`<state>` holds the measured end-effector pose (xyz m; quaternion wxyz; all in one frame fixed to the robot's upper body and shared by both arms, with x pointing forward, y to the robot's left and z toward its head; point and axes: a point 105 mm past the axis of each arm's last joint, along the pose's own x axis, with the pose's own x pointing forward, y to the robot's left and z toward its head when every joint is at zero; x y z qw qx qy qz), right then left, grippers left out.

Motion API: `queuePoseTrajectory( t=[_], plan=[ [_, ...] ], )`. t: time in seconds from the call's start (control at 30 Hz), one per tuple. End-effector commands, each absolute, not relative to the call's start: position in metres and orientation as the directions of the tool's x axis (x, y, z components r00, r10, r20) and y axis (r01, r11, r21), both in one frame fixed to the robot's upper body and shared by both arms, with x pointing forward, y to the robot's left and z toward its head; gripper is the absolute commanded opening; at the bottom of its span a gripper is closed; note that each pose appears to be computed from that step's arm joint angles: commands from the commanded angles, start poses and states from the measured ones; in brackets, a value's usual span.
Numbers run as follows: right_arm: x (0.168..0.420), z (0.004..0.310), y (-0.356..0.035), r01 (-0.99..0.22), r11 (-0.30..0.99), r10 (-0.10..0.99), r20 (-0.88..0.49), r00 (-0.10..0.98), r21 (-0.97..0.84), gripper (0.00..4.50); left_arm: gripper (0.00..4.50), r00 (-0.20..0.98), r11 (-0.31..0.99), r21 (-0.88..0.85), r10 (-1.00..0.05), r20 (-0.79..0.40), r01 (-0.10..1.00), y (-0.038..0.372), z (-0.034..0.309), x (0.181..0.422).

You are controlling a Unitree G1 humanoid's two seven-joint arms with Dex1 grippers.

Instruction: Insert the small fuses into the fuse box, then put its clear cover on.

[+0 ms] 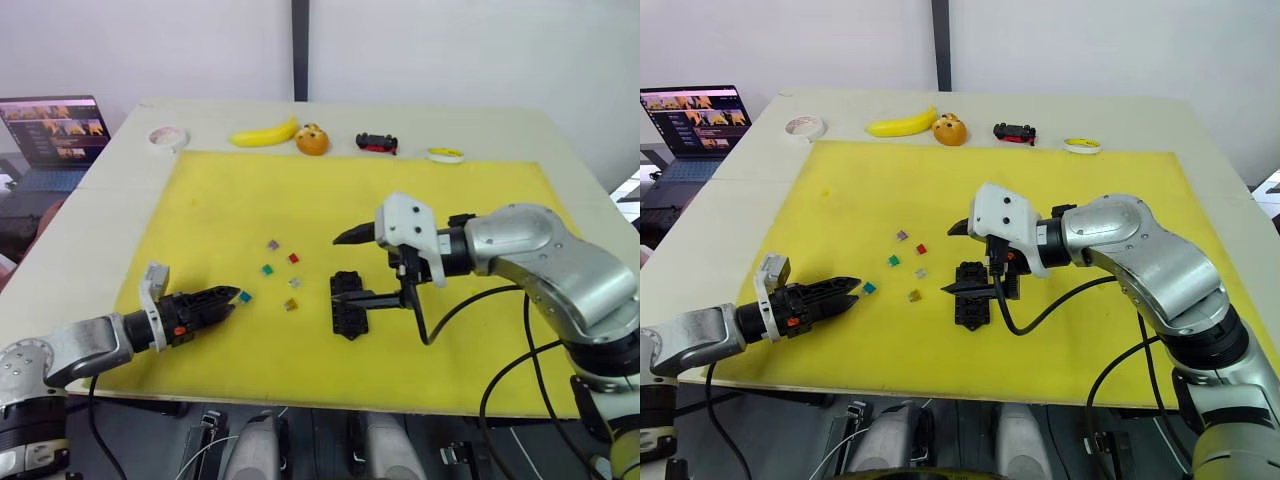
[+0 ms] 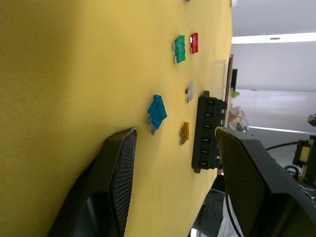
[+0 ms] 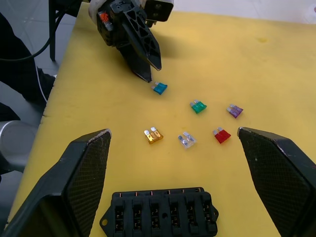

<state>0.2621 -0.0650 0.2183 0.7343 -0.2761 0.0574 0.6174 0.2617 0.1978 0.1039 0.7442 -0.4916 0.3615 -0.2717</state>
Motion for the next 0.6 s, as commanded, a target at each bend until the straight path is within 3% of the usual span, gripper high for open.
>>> queuePoseTrajectory(
  t=[0.03, 0.6],
  plan=[
    [0.259, 0.229, -0.063, -0.918, 0.075, 0.883, -0.403, 0.242, -0.389, 4.41, 2.69, 0.589, 0.391, -0.92, -0.748, -0.304, 0.021, 0.197, 0.099, 0.264],
    [0.257, 0.228, -0.063, -0.917, 0.083, 0.881, -0.402, 0.251, -0.391, 4.41, 2.69, 0.563, 0.381, -0.922, -0.776, -0.283, 0.061, 0.185, 0.111, 0.281]
  ],
)
